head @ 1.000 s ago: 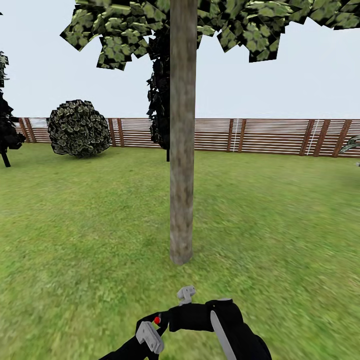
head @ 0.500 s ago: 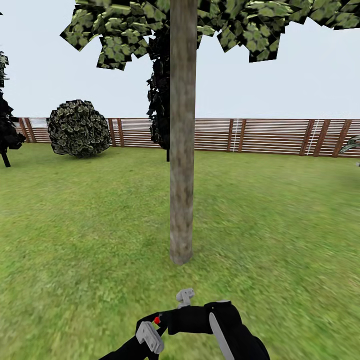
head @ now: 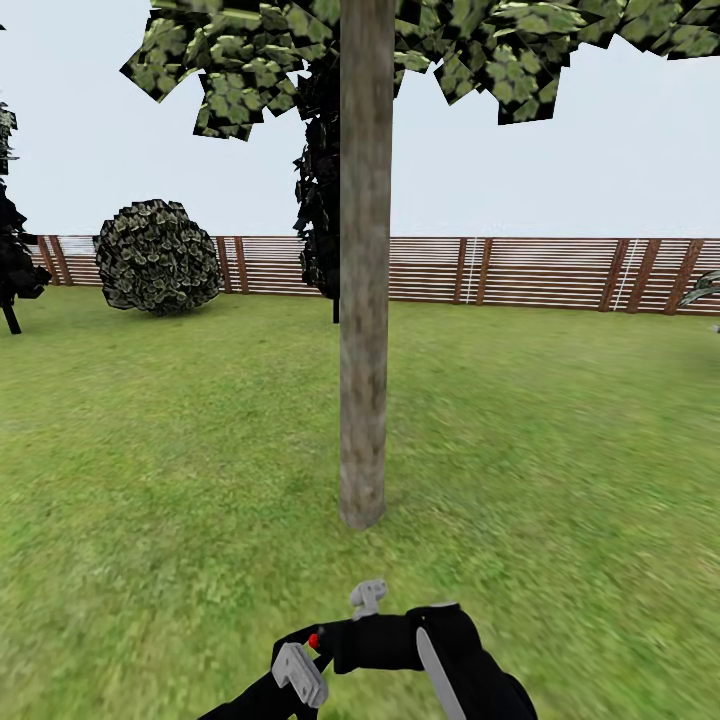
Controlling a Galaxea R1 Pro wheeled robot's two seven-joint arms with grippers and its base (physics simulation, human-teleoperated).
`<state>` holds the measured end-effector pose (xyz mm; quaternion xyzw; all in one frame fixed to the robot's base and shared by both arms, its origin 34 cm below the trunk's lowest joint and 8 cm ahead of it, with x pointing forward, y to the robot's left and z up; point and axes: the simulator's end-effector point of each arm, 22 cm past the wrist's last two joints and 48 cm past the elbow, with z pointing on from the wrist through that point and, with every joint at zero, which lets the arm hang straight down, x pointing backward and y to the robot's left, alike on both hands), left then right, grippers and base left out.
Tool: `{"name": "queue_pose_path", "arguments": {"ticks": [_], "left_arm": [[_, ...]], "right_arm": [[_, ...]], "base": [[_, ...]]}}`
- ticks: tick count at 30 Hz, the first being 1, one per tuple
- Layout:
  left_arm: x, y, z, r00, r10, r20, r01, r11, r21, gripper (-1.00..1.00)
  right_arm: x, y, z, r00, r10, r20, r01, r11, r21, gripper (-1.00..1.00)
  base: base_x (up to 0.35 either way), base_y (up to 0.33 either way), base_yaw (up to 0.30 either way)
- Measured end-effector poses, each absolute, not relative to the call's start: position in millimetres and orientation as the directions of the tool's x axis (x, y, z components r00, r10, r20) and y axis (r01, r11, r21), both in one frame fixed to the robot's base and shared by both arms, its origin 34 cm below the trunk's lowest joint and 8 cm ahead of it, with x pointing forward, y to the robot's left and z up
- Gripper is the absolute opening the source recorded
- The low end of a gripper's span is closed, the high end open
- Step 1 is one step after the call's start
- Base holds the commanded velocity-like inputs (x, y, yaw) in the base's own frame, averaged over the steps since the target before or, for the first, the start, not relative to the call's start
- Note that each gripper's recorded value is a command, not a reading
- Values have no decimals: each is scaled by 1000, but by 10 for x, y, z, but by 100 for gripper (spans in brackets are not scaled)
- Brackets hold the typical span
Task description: In the garden, pick up the pesticide atomizer on the floor and spray pesticide onto both trees until each tree trunk is fully covered.
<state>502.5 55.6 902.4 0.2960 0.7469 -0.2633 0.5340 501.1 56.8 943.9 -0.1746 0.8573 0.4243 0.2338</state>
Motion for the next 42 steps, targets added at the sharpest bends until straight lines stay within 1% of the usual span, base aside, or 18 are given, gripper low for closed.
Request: {"name": "queue_pose_path", "arguments": {"ticks": [42], "left_arm": [[5027, 554, 9029, -253, 161, -954, 724, 686, -77, -100]], "right_arm": [[4960, 604, 9400, -838, -105, -535, -491, 571, 658, -100]], "base": [[0, 0, 0]]}}
